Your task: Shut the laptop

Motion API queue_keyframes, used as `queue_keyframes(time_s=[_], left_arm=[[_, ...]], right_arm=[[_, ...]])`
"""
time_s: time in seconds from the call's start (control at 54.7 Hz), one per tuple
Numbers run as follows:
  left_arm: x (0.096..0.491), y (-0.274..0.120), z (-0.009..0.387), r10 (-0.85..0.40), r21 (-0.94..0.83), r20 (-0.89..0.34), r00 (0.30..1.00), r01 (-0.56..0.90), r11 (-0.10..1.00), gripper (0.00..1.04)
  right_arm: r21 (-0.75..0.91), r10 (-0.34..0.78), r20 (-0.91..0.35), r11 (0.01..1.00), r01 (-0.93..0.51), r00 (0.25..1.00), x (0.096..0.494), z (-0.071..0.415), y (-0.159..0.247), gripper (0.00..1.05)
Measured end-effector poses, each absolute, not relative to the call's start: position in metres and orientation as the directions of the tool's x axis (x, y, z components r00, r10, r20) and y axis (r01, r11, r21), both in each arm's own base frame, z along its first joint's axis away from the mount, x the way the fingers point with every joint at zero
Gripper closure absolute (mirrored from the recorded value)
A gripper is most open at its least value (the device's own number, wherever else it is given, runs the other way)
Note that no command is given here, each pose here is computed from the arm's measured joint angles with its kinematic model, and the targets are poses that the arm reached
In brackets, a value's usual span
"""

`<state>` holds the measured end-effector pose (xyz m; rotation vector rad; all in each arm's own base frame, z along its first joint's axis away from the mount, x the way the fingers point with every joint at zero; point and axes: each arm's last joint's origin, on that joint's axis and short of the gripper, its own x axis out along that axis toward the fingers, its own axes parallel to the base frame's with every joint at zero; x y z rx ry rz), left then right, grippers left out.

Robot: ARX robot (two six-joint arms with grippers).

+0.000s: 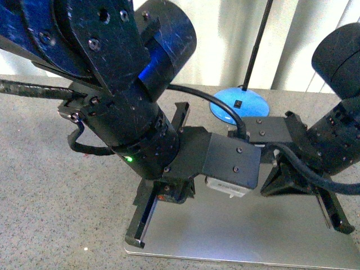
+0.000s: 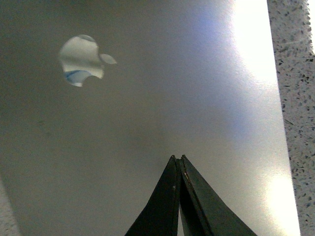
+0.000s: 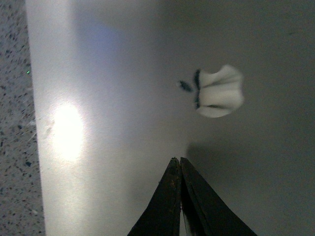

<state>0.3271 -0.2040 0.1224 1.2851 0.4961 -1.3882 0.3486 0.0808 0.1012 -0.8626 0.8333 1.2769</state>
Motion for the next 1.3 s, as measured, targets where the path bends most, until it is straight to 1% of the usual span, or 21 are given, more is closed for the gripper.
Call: queue_keyframes(time_s=[0.091,0.146,0.165,0.238,0.311,0.384,0.421,0.457,0.494,0.585,0.622,0.677,0.713,0.787,0.878,1.024,1.043,1.079,1.134,1.207,1.299], left_arm=[[0.328,-0.202,0.135,-0.464,0.415,-0.845,0.265,0.872,-0.259,1.01],[0.328,-0.201,0.145,-0.496,0.455,-0.816,0.297,0.859,-0.234,1.01],[0.328,-0.201,0.148,-0.504,0.466,-0.808,0.306,0.854,-0.229,1.01],[0.327,-0.199,0.162,-0.542,0.523,-0.762,0.355,0.83,-0.192,1.01],[0.326,-0.195,0.175,-0.578,0.574,-0.712,0.399,0.805,-0.15,1.01],[0.323,-0.189,0.191,-0.609,0.622,-0.652,0.452,0.778,-0.088,1.01],[0.322,-0.184,0.199,-0.619,0.645,-0.618,0.484,0.763,-0.047,1.01],[0.322,-0.179,0.207,-0.622,0.671,-0.583,0.522,0.742,-0.005,1.01],[0.323,-0.17,0.218,-0.613,0.703,-0.532,0.585,0.708,0.066,1.01],[0.325,-0.152,0.236,-0.588,0.736,-0.433,0.683,0.645,0.207,1.01],[0.327,-0.143,0.244,-0.568,0.747,-0.391,0.725,0.61,0.265,1.01],[0.329,-0.124,0.259,-0.492,0.755,-0.307,0.815,0.523,0.395,1.01],[0.329,-0.114,0.267,-0.452,0.748,-0.268,0.851,0.48,0.459,1.01],[0.329,-0.093,0.281,-0.371,0.709,-0.195,0.908,0.392,0.587,1.01],[0.323,-0.064,0.296,-0.273,0.608,-0.129,0.953,0.294,0.738,1.01],[0.311,-0.031,0.309,-0.107,0.425,-0.063,0.992,0.124,0.897,1.01],[0.307,-0.027,0.309,-0.045,0.36,-0.025,0.999,0.051,0.931,1.01],[0.298,-0.024,0.303,-0.003,0.233,0.016,1.0,0.0,0.973,1.01],[0.287,-0.023,0.292,-0.003,0.145,0.025,1.0,-0.001,0.989,1.01],[0.274,-0.021,0.276,-0.009,0.089,0.015,1.0,0.007,0.996,1.01],[0.255,-0.017,0.256,-0.007,0.042,0.003,1.0,0.007,0.999,1.01]], right_arm=[[-0.138,0.457,-0.873,0.107,-0.985,0.171,0.353,0.113,0.079,1.02],[-0.207,0.467,-0.849,0.133,-0.969,0.246,0.357,0.123,0.079,1.02],[-0.249,0.472,-0.834,0.144,-0.958,0.287,0.36,0.129,0.078,1.02],[-0.33,0.473,-0.799,0.171,-0.928,0.371,0.364,0.139,0.078,1.02],[-0.454,0.452,-0.735,0.227,-0.862,0.506,0.371,0.152,0.076,1.02],[-0.568,0.414,-0.651,0.29,-0.77,0.636,0.378,0.164,0.074,1.02],[-0.598,0.4,-0.619,0.318,-0.736,0.676,0.38,0.168,0.072,1.02],[-0.639,0.382,-0.57,0.351,-0.684,0.728,0.382,0.174,0.07,1.02],[-0.684,0.352,-0.486,0.416,-0.599,0.8,0.383,0.185,0.066,1.02],[-0.72,0.321,-0.378,0.488,-0.493,0.868,0.38,0.2,0.061,1.02],[-0.729,0.313,-0.348,0.502,-0.465,0.884,0.378,0.205,0.059,1.02],[-0.737,0.285,-0.265,0.556,-0.384,0.921,0.37,0.219,0.056,1.02],[-0.738,0.276,-0.227,0.577,-0.35,0.934,0.365,0.226,0.055,1.02],[-0.73,0.249,-0.151,0.624,-0.278,0.957,0.354,0.24,0.052,1.02],[-0.717,0.209,-0.057,0.672,-0.186,0.976,0.34,0.256,0.049,1.02],[-0.678,0.148,0.047,0.731,-0.077,0.988,0.317,0.277,0.044,1.02],[-0.673,0.144,0.056,0.736,-0.069,0.988,0.314,0.279,0.044,1.02],[-0.615,0.096,0.053,0.787,-0.043,0.994,0.307,0.285,0.041,1.02],[-0.51,0.034,0.024,0.86,-0.016,0.999,0.296,0.284,0.038,1.02],[-0.305,0.015,0.018,0.952,-0.009,1.0,0.279,0.274,0.033,1.02],[-0.14,0.001,0.015,0.99,0.001,1.0,0.26,0.258,0.025,1.02]])
